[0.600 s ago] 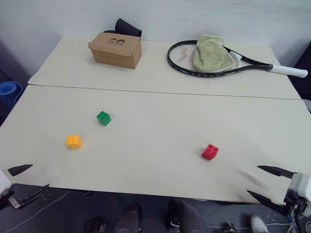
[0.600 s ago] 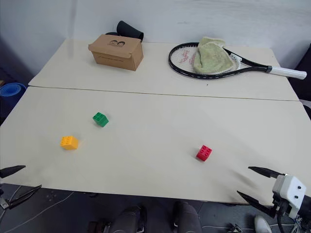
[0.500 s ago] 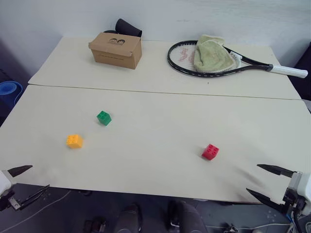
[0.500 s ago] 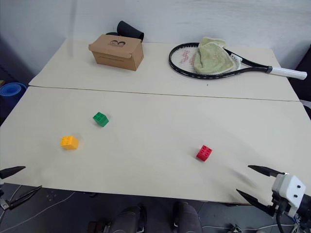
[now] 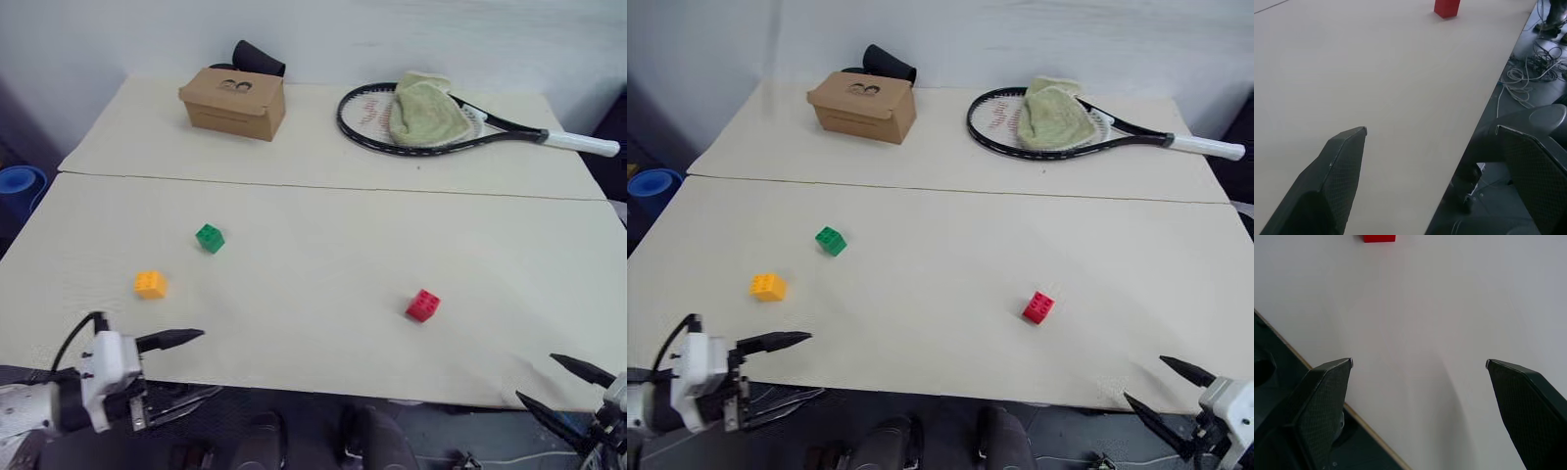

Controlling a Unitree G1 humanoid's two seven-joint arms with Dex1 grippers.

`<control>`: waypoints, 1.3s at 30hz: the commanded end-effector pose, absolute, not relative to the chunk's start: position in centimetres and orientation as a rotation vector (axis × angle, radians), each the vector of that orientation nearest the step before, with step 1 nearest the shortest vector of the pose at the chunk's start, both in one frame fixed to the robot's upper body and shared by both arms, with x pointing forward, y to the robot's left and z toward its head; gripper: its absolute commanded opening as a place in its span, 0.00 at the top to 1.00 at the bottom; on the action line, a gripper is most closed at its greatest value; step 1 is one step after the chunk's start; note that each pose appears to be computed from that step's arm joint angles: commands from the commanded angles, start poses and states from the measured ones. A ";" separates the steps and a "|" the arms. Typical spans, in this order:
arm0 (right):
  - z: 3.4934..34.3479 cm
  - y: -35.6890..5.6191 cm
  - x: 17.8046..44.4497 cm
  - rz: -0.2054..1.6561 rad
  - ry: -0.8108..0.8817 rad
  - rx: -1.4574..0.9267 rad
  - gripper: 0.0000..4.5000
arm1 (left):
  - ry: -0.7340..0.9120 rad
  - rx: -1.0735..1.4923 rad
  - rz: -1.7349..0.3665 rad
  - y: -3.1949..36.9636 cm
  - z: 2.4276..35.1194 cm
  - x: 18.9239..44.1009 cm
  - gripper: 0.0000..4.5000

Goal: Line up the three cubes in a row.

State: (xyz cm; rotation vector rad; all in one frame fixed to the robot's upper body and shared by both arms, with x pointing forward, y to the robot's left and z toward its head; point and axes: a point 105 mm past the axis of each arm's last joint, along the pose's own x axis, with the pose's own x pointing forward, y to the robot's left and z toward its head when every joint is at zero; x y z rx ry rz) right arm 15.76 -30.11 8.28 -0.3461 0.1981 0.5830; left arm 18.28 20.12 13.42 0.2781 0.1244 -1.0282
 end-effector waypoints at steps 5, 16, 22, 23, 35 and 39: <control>11.6 -23.8 22.5 0.802 0.003 -0.349 0.00 | 0.099 0.297 -1.071 18.9 13.4 19.8 0.01; 10.0 -20.1 27.7 0.978 0.117 -0.325 0.00 | 0.094 0.308 -1.075 18.4 13.3 19.7 0.01; 9.4 -19.8 28.5 0.983 0.125 -0.339 0.19 | 0.100 0.305 -1.062 18.3 13.1 19.4 0.00; 9.5 -19.6 28.4 1.003 0.123 -0.342 0.27 | 0.103 0.305 -1.058 18.3 13.0 19.4 0.00; 12.7 -13.4 29.0 1.396 0.048 -0.420 0.67 | 0.111 0.313 -1.040 18.9 12.9 19.8 0.00; 11.9 -11.6 30.8 1.466 0.102 -0.484 0.67 | 0.112 0.316 -1.039 18.9 12.9 19.8 0.00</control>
